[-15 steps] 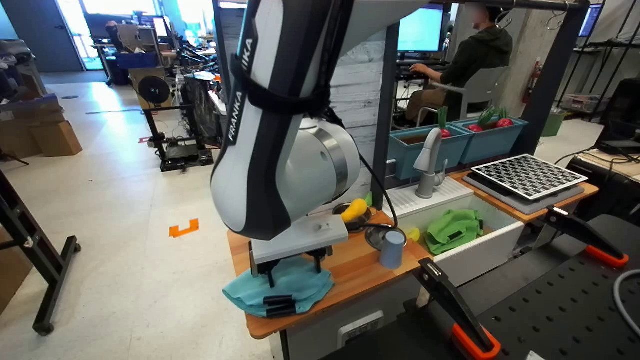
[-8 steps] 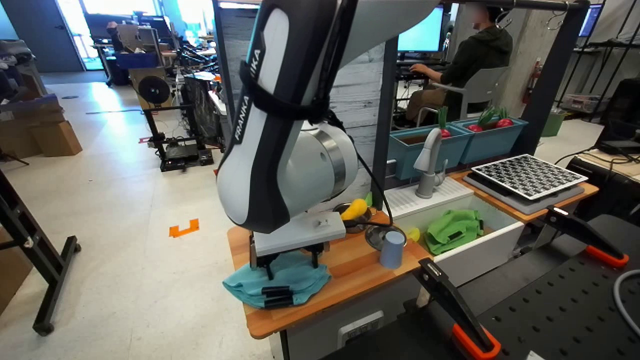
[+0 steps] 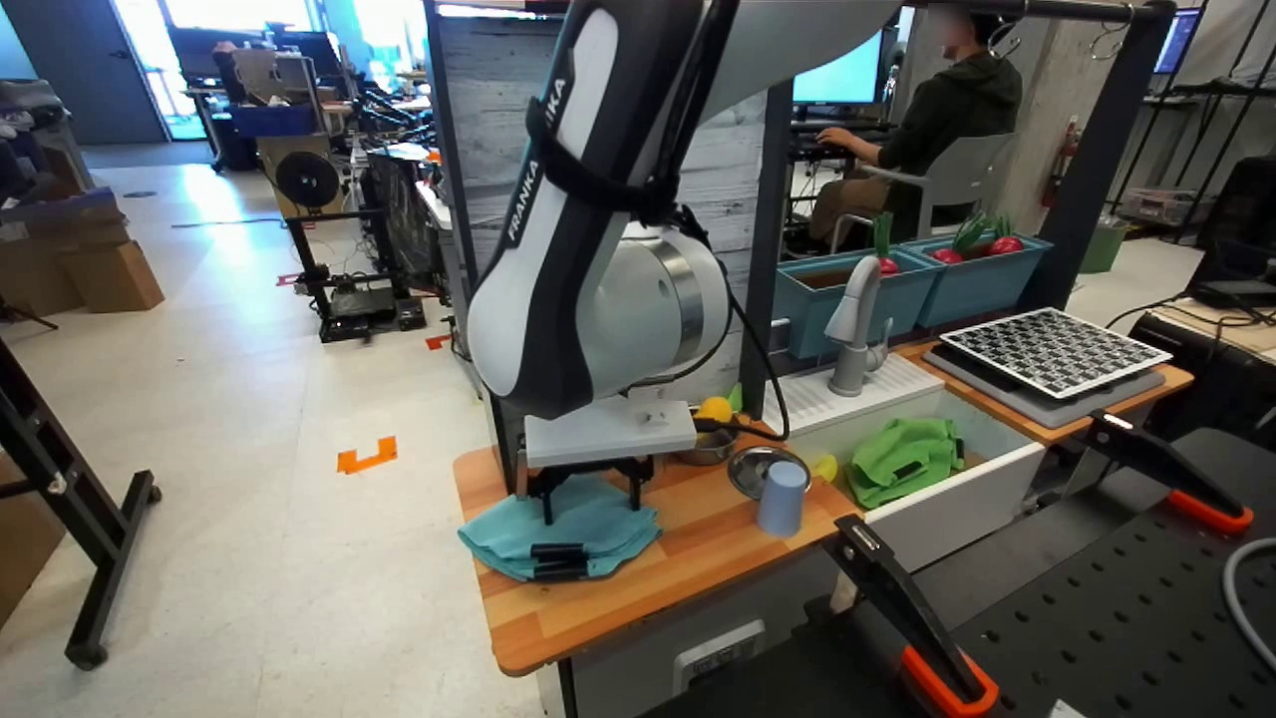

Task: Put the plush in the bowl, wipe the counter with the blue towel and move the faucet to the center

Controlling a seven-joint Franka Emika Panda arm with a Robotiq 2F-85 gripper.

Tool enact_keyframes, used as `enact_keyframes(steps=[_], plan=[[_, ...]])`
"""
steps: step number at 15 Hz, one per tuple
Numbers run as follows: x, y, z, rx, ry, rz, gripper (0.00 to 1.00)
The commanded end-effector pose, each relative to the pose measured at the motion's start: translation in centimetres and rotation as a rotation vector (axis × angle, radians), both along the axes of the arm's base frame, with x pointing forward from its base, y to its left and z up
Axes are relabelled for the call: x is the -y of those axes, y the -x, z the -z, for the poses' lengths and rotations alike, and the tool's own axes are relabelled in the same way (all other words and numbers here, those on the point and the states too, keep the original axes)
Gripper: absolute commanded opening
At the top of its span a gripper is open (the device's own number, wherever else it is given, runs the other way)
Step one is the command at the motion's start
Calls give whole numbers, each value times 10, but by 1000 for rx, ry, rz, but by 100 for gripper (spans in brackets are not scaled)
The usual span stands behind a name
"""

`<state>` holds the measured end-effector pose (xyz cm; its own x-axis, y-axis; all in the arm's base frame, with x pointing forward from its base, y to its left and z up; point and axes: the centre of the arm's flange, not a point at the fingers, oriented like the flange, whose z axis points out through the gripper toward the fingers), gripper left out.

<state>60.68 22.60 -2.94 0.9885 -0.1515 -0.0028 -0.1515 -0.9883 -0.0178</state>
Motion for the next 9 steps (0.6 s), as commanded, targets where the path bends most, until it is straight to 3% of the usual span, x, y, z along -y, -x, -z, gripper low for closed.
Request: enact_keyframes(steps=[1,9], plan=[[14,-18,0,2,-48,43,100],[38,-26,-8,3,-82,115,100]])
